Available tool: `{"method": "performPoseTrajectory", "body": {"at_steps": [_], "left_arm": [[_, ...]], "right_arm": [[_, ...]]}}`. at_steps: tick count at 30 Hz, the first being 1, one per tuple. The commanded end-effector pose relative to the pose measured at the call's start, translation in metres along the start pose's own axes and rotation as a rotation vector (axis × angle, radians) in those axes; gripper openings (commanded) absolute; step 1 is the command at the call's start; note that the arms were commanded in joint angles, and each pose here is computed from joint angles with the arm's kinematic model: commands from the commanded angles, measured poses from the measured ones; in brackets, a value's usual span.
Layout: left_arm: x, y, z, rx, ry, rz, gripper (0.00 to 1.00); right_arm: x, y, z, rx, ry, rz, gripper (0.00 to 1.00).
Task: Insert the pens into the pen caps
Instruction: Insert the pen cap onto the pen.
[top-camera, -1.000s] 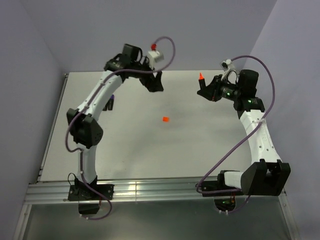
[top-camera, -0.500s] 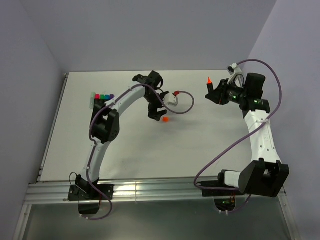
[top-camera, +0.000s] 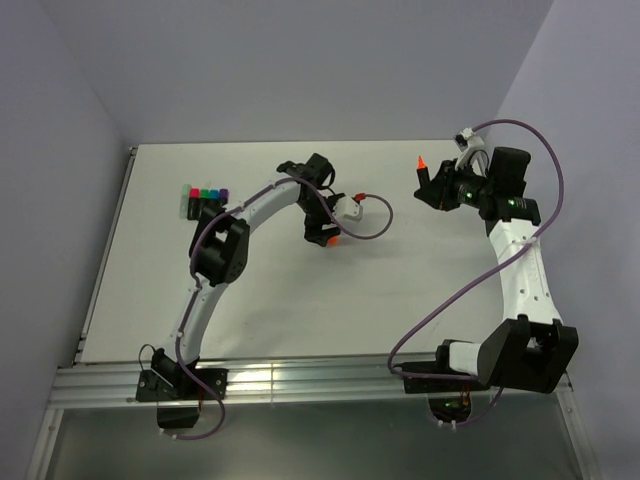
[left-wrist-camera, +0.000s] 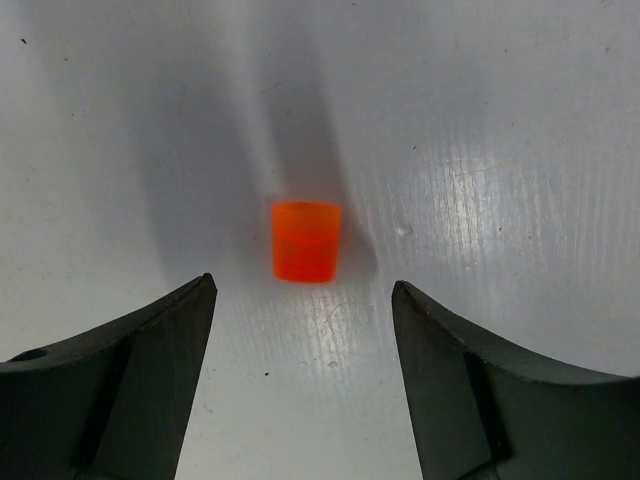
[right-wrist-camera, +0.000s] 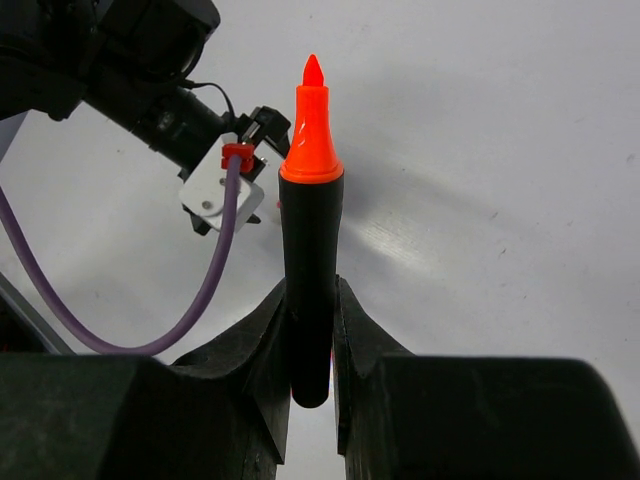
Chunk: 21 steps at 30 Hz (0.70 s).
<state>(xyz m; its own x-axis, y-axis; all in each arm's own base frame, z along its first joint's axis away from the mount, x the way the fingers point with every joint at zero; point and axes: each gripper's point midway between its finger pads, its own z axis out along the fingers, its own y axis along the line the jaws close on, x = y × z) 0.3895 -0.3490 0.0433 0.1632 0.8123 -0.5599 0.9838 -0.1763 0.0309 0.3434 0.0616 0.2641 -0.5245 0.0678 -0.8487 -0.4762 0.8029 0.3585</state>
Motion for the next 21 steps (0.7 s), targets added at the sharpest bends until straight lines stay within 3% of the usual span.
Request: {"method": "performPoseTrajectory", "body": {"at_steps": [1, 21], "left_arm": [[-0.008, -0.001, 0.002, 0.0, -0.016, 0.03, 0.77], [0.004, -0.014, 0.028, 0.066, 0.021, 0.01, 0.57]], "right_arm": [[-0.004, -0.006, -0.003, 0.025, -0.009, -0.024, 0.0], [-0.002, -0.011, -0.002, 0.04, 0.009, -0.029, 0.0]]}}
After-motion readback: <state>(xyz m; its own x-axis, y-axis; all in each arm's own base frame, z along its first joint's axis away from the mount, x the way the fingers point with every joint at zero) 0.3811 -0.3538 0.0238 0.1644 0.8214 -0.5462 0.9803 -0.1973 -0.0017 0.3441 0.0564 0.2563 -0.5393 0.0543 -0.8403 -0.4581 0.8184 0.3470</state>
